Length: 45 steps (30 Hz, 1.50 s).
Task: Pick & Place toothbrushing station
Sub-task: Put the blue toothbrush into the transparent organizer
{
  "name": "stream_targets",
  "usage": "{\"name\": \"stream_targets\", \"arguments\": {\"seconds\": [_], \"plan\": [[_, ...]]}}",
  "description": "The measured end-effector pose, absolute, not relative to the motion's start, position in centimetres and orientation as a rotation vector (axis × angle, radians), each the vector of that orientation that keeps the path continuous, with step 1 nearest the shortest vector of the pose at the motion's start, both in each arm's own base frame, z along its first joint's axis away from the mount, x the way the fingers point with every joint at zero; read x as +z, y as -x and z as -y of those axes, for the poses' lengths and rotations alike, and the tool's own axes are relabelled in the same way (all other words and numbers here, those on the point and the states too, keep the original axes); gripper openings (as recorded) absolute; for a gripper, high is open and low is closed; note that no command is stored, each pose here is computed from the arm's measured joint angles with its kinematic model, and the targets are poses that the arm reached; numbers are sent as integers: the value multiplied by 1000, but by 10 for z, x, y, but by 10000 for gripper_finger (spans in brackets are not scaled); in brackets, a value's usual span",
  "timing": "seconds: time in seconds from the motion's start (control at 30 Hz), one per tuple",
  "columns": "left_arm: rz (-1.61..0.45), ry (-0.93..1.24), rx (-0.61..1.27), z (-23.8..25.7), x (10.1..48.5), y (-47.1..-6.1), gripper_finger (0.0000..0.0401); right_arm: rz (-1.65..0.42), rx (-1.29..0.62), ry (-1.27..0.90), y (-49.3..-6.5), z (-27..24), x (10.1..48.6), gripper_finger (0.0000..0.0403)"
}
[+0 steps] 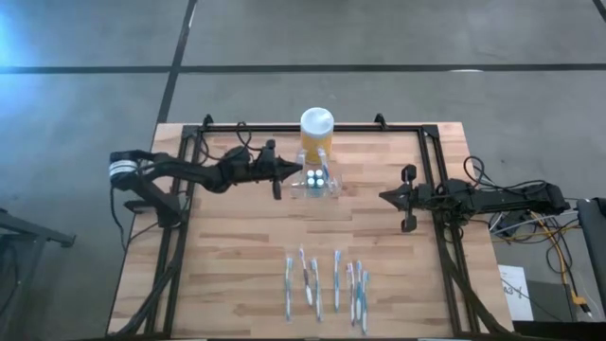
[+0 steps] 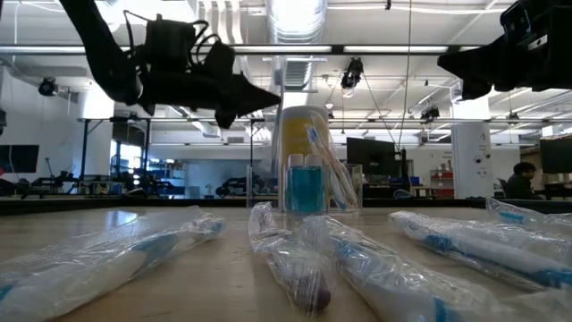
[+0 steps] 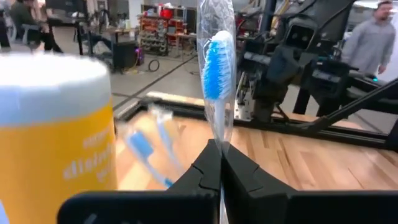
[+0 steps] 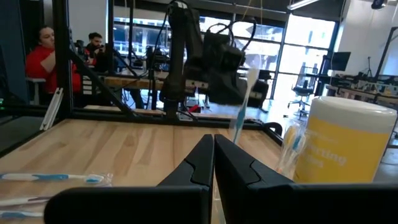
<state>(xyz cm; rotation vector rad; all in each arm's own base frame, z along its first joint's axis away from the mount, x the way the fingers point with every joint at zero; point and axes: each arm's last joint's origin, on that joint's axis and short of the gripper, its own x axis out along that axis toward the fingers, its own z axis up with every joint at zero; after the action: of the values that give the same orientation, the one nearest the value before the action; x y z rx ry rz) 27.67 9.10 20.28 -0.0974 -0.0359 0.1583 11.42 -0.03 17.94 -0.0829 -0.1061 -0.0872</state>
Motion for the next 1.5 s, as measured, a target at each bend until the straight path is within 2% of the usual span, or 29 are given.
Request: {"name": "stream_targets", "arguments": {"seconds": [0.43, 0.93, 1.27, 1.5], "plan": [[-56, 124, 228, -96, 159, -285, 2, 78, -85, 81, -115, 0, 177, 8], [-66, 140, 310, -99, 153, -286, 6, 86, -86, 84, -114, 0, 178, 8], [-32, 190, 315, -97, 166, -282, 42, 86, -86, 83, -114, 0, 178, 8], [-79, 204, 330, -97, 170, -278, 91, 86, -86, 80, -114, 0, 178, 8]]}}
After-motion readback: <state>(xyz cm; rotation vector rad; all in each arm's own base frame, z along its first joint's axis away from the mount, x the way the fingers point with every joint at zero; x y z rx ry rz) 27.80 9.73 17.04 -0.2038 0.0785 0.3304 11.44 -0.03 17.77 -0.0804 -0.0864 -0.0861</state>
